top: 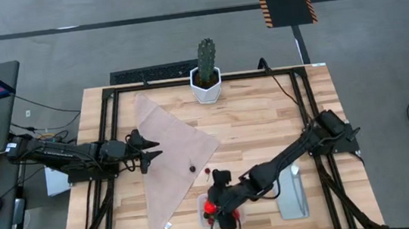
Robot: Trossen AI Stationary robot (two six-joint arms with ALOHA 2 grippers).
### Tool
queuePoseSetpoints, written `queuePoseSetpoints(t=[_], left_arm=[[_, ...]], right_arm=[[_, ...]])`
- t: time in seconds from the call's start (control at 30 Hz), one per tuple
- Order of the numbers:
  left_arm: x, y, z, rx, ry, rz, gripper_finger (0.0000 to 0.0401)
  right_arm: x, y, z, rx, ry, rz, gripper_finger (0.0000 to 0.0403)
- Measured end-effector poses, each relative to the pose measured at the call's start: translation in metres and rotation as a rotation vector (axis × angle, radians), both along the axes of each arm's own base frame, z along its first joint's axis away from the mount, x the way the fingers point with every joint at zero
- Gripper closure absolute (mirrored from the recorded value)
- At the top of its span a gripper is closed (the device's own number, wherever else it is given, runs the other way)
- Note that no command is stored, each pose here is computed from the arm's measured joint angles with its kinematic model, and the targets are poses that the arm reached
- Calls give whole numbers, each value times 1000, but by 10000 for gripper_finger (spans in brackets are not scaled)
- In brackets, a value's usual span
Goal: Pick and placing Produce into tupperware
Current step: Put the black cherry into the transparent bin
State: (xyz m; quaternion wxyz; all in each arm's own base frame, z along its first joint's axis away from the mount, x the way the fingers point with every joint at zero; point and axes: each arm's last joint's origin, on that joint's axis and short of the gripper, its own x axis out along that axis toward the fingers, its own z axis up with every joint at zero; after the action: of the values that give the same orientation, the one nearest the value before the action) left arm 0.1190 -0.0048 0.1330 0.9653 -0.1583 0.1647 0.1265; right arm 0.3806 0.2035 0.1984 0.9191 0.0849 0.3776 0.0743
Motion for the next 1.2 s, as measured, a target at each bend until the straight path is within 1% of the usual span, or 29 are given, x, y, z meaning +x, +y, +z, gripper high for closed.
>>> queuePoseSetpoints(t=[0.1, 0.17, 0.2, 0.33, 0.5, 0.6, 0.7, 0.83, 0.93, 1.03, 1.1, 1.2], left_arm=[[0, 0, 0, 0, 0, 0, 219], [0, 0, 0, 0, 0, 0, 219], [0, 0, 0, 0, 0, 0, 219], [0, 0, 0, 0, 0, 0, 219], [0, 0, 0, 0, 0, 0, 219], [0, 0, 1, 14, -4, 10, 219], [0, 2, 1, 71, -5, 48, 219], [0, 3, 2, 76, -7, 56, 219], [0, 3, 2, 56, -12, 75, 219], [1, 3, 4, -12, -54, 93, 219], [1, 3, 5, -45, -70, 109, 219], [2, 4, 7, -76, -108, 162, 219]], right_arm=[[-3, -5, 21, -2, -55, -15, 105], [-9, -9, 39, -41, -91, -13, 102], [-14, -10, 46, -69, -112, -34, 101], [-42, -17, 73, -224, -218, -135, 101], [-87, -21, 92, -376, -368, -285, 101], [-111, -19, 88, -404, -442, -319, 101], [-133, -21, 78, -380, -487, -332, 101], [-150, -31, 54, -329, -502, -348, 101], [-158, -40, 35, -306, -490, -388, 101], [-165, -48, 14, -327, -488, -458, 101], [-168, -52, 6, -312, -497, -494, 101], [-173, -54, -4, -286, -485, -507, 101]])
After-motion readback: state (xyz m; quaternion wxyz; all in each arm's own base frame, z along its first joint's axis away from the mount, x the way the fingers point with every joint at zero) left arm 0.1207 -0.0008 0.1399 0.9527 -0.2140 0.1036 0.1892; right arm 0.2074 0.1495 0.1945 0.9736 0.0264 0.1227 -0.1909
